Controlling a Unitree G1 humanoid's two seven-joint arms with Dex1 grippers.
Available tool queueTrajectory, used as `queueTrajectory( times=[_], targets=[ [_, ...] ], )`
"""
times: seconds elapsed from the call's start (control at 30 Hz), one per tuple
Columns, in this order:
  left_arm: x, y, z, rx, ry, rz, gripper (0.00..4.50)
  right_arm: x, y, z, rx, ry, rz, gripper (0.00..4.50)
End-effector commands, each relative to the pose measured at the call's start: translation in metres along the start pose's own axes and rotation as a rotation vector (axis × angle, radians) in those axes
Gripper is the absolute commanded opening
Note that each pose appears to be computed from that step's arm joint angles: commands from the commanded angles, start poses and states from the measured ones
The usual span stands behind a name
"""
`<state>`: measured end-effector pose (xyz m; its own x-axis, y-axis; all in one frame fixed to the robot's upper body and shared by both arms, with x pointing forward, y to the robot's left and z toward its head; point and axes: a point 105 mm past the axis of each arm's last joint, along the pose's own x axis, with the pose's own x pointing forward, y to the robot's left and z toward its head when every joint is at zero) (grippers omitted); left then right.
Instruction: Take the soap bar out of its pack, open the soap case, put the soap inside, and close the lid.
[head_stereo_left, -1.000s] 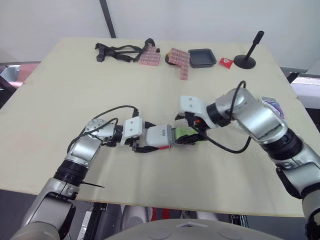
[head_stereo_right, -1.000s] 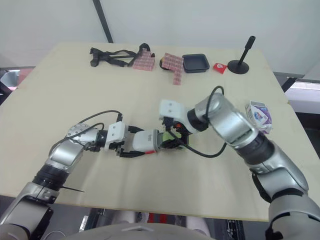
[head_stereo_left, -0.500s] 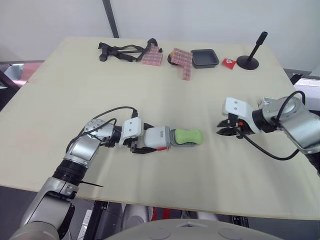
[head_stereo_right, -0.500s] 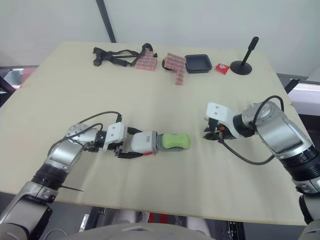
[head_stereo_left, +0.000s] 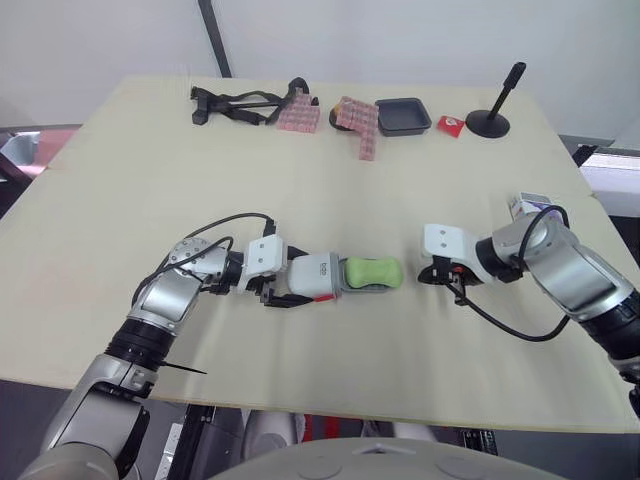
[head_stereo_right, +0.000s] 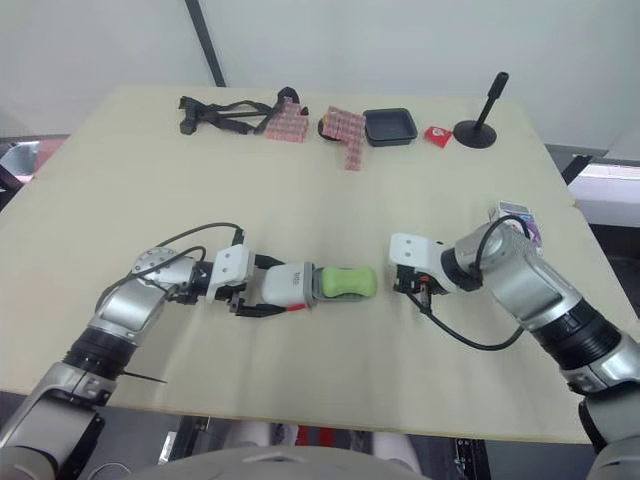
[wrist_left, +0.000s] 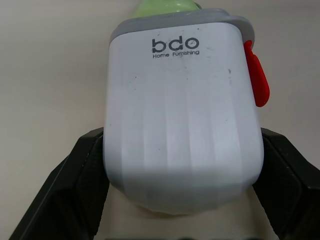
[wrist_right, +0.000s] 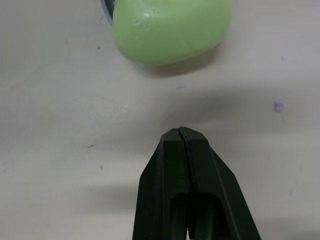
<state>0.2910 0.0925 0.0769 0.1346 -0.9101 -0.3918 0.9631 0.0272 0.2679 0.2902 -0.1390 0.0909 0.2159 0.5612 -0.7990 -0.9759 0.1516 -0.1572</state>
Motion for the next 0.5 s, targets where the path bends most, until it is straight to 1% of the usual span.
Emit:
queueTrajectory(
  times=[0.03,0.27,0.5],
  targets=[
    [-0.003,0.003,0.007,0.023,-0.014,0.010,3.45,0.006,0.002,0.009,-0.056,-0.006,0.016,0.01],
    [-0.003,0.002,0.006,0.019,-0.013,0.013,3.45,0.012,0.005,0.030,-0.096,-0.053,0.038,0.01],
    [-0.003,0.002,0.006,0.015,-0.014,0.016,3.45,0.015,0.010,0.042,-0.122,-0.071,0.061,0.01]
  ],
)
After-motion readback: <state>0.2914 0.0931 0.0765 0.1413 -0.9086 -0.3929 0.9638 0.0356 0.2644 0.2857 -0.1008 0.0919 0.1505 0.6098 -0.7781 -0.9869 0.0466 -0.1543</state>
